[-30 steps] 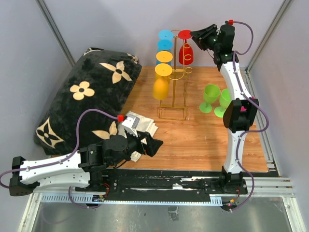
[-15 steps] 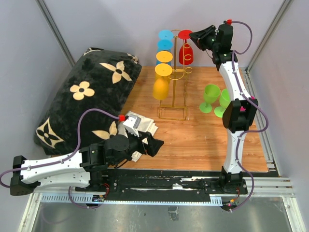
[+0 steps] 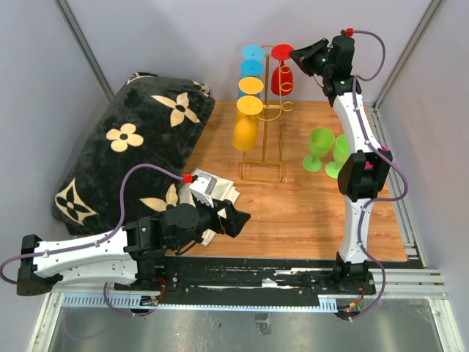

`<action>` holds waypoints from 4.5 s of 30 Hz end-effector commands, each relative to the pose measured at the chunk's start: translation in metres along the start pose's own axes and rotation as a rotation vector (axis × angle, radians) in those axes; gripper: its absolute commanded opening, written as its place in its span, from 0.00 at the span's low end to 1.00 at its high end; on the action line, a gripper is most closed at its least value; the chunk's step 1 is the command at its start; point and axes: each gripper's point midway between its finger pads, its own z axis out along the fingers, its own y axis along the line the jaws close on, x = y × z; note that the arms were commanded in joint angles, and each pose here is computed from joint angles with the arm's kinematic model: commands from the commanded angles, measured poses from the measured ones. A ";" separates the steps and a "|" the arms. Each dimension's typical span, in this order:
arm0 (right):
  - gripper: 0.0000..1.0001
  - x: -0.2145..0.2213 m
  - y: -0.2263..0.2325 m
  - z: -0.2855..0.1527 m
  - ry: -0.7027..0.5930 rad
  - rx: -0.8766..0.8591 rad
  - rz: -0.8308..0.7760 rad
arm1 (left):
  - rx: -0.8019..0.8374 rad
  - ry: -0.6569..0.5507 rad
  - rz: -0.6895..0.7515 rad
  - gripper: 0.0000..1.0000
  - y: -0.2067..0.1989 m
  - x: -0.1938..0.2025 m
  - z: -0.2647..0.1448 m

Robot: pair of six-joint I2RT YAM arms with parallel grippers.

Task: Take the wine glass off the wine glass rack
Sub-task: Pick up the wine glass from the wine rack.

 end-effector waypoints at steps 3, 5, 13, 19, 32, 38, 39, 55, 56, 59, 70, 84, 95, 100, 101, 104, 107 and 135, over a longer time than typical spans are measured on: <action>0.11 -0.011 0.028 -0.009 -0.042 -0.033 -0.034 | 0.018 -0.044 -0.022 1.00 -0.010 -0.018 -0.001; 0.08 -0.012 0.029 -0.010 -0.047 -0.028 -0.042 | 0.016 -0.042 -0.017 1.00 -0.009 -0.018 0.000; 0.02 -0.018 0.044 -0.017 -0.065 -0.055 -0.036 | 0.016 -0.037 -0.016 1.00 -0.009 -0.015 0.000; 0.01 -0.026 0.062 -0.024 -0.091 -0.091 -0.027 | 0.015 -0.038 -0.014 1.00 -0.008 -0.016 -0.001; 0.01 -0.030 0.075 -0.033 -0.103 -0.119 -0.012 | 0.027 -0.018 -0.018 1.00 -0.010 -0.011 -0.001; 0.01 -0.029 0.072 -0.032 -0.102 -0.109 -0.013 | 0.028 -0.018 -0.018 1.00 -0.010 -0.012 -0.001; 0.01 -0.029 0.072 -0.032 -0.102 -0.109 -0.013 | 0.028 -0.018 -0.017 1.00 -0.010 -0.012 -0.001; 0.01 -0.036 0.060 -0.038 -0.167 -0.059 -0.016 | 0.026 -0.015 -0.010 1.00 -0.009 -0.010 -0.001; 0.01 -0.038 0.061 -0.039 -0.177 -0.056 -0.019 | 0.026 -0.016 -0.011 1.00 -0.010 -0.011 -0.001; 0.01 -0.044 0.063 -0.041 -0.198 -0.060 -0.018 | 0.027 -0.016 -0.009 1.00 -0.010 -0.011 0.000; 0.01 -0.041 0.063 -0.039 -0.187 -0.064 -0.009 | 0.030 -0.015 -0.008 1.00 -0.011 -0.011 -0.001; 0.01 -0.031 0.065 -0.027 -0.144 -0.081 -0.009 | 0.031 -0.013 -0.004 1.00 -0.013 -0.011 0.002; 0.01 -0.033 0.051 -0.027 -0.158 -0.015 -0.057 | 0.026 -0.011 -0.009 1.00 -0.012 -0.011 0.002; 0.01 -0.033 0.042 -0.029 -0.163 0.023 -0.072 | 0.025 -0.012 -0.014 1.00 -0.011 -0.011 0.000; 0.01 -0.033 0.042 -0.029 -0.164 0.023 -0.075 | 0.025 -0.011 -0.014 1.00 -0.011 -0.011 0.000; 0.01 -0.035 0.042 -0.030 -0.169 0.025 -0.077 | 0.024 -0.013 -0.014 1.00 -0.011 -0.012 0.000; 0.01 -0.036 0.041 -0.029 -0.177 0.028 -0.083 | 0.024 -0.014 -0.015 1.00 -0.012 -0.013 0.000; 0.01 -0.039 0.032 -0.015 -0.195 0.035 -0.057 | 0.019 -0.012 -0.022 1.00 -0.010 -0.013 -0.002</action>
